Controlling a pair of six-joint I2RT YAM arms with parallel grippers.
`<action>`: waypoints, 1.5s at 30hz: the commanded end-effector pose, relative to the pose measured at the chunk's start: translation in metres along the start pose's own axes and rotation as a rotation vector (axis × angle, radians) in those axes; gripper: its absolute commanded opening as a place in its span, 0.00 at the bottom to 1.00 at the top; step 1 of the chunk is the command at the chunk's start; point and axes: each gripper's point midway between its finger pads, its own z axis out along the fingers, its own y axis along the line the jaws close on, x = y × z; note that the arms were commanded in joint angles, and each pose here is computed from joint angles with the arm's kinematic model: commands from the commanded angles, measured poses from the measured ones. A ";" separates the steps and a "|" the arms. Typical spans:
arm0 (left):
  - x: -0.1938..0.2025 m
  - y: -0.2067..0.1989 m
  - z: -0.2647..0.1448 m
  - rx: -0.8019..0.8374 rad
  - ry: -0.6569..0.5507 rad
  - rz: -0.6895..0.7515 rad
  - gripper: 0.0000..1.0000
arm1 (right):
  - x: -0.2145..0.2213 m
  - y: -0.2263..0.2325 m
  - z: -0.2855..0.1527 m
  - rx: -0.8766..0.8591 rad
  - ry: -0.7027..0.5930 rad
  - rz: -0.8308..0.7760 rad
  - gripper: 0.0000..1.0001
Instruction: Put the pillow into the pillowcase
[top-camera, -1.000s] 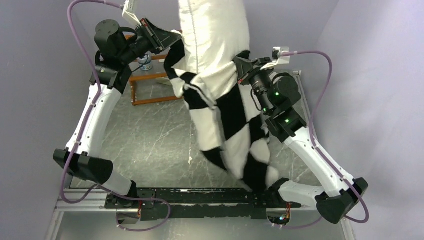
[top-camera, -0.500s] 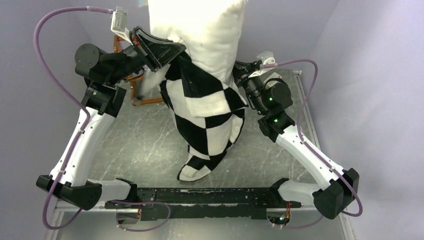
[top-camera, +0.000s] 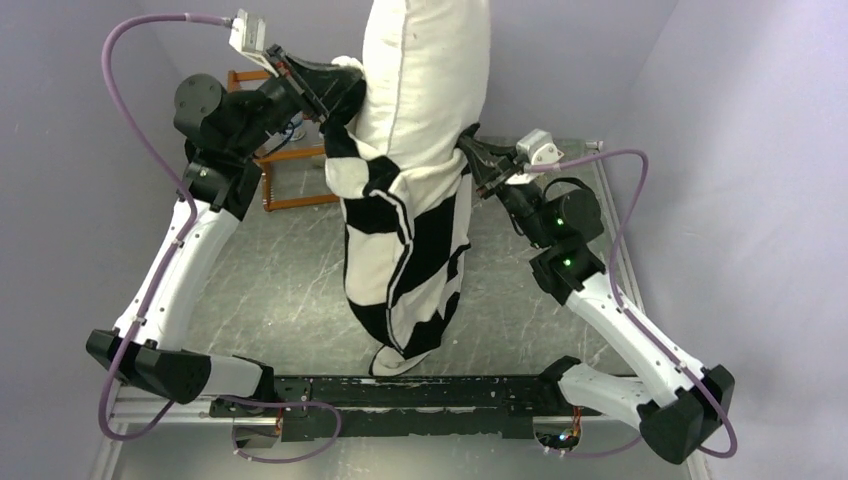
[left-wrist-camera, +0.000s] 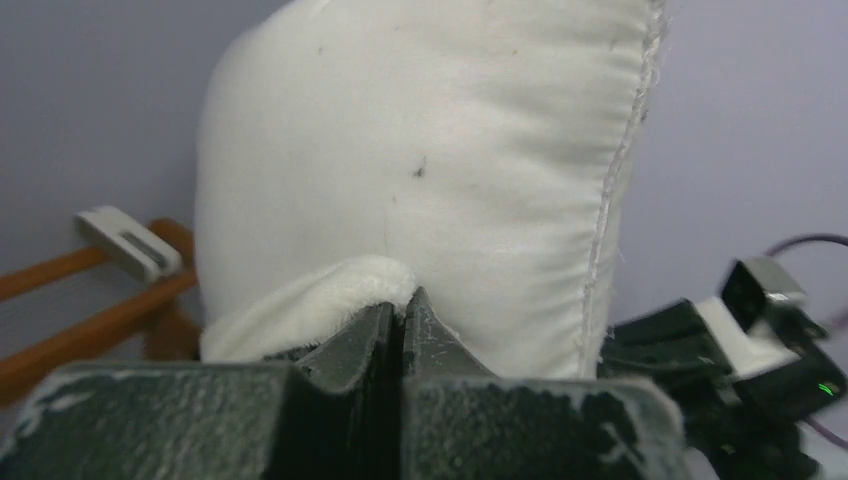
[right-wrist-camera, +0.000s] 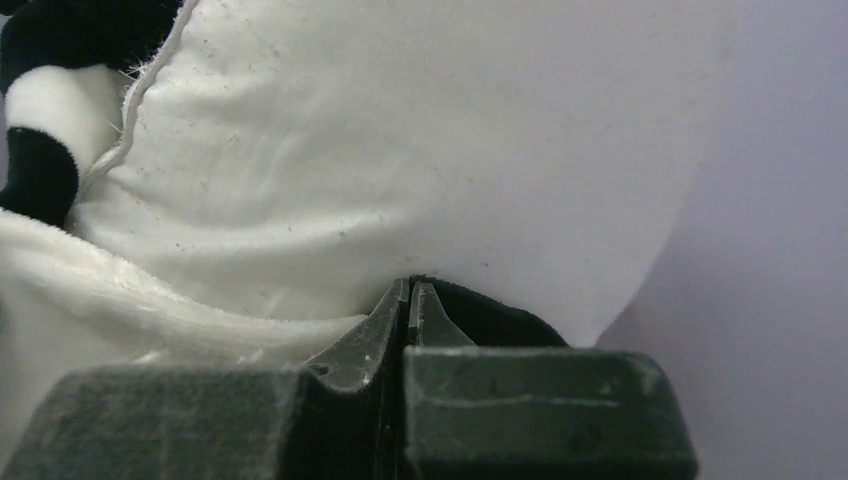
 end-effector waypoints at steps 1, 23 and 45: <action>-0.002 -0.084 -0.041 0.350 0.027 -0.106 0.05 | -0.022 0.007 -0.023 -0.020 -0.057 0.032 0.00; 0.097 -0.182 -0.051 0.730 0.299 -0.341 0.05 | 0.066 0.021 -0.143 0.148 0.205 0.406 0.00; 0.129 -0.133 0.043 0.541 0.279 0.238 0.05 | 0.044 0.008 -0.061 0.068 -0.060 0.065 0.00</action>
